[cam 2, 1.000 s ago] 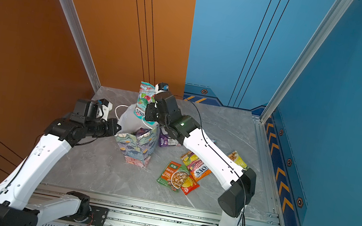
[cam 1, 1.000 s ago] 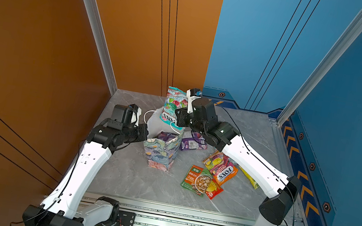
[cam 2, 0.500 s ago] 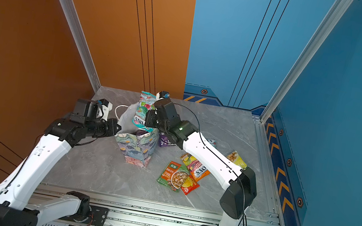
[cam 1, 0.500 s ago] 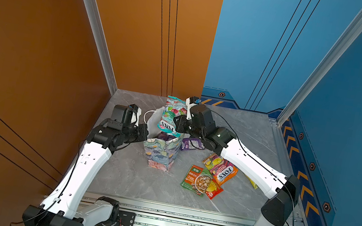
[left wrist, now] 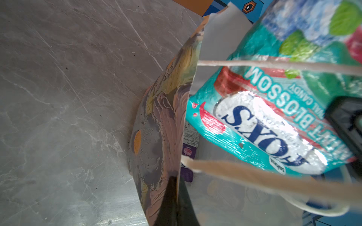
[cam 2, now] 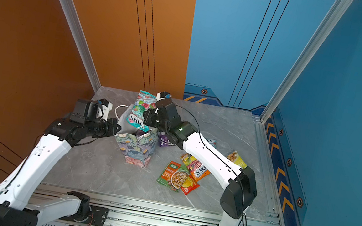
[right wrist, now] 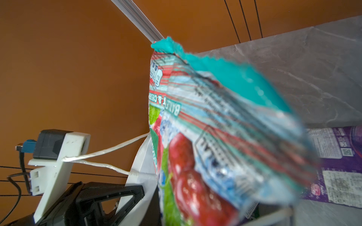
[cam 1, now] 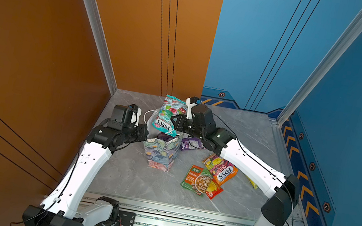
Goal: Place the snacks into the paper bag
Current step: 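Lower the teal mint packet into the bag held open by the left gripper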
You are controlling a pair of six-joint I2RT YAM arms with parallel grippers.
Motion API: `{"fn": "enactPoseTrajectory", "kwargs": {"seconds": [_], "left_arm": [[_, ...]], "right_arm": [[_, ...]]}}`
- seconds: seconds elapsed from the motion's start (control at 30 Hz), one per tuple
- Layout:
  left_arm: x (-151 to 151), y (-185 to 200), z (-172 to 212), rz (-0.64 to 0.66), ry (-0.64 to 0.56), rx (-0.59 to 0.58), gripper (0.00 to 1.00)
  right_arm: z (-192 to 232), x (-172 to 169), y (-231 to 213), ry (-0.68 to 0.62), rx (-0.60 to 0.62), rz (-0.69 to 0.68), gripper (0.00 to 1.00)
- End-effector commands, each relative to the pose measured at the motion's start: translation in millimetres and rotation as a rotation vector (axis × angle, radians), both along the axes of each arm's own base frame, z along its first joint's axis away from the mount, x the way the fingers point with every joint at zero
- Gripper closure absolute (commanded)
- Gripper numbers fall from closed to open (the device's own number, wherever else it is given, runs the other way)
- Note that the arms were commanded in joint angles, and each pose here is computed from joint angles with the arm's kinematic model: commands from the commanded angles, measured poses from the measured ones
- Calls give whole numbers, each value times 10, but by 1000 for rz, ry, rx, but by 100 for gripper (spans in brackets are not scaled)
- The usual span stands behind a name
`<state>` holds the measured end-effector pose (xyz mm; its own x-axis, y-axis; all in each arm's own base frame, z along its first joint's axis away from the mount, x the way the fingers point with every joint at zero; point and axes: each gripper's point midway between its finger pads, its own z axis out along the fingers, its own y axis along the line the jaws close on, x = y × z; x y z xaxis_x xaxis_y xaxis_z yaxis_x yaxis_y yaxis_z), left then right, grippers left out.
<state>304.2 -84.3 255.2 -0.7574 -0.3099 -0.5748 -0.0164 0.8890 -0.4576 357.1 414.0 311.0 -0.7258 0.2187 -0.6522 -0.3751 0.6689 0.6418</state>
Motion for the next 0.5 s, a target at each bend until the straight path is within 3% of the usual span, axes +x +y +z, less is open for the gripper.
{"fn": "enactPoseTrajectory", "kwargs": {"seconds": [0.0, 0.47], "left_arm": [[10, -14, 35, -9, -24, -21, 100], [14, -14, 42, -7, -27, -25, 100]], "right_arm": [[184, -64, -14, 2, 89, 10, 100], [105, -211, -54, 69, 139, 25, 100]]}}
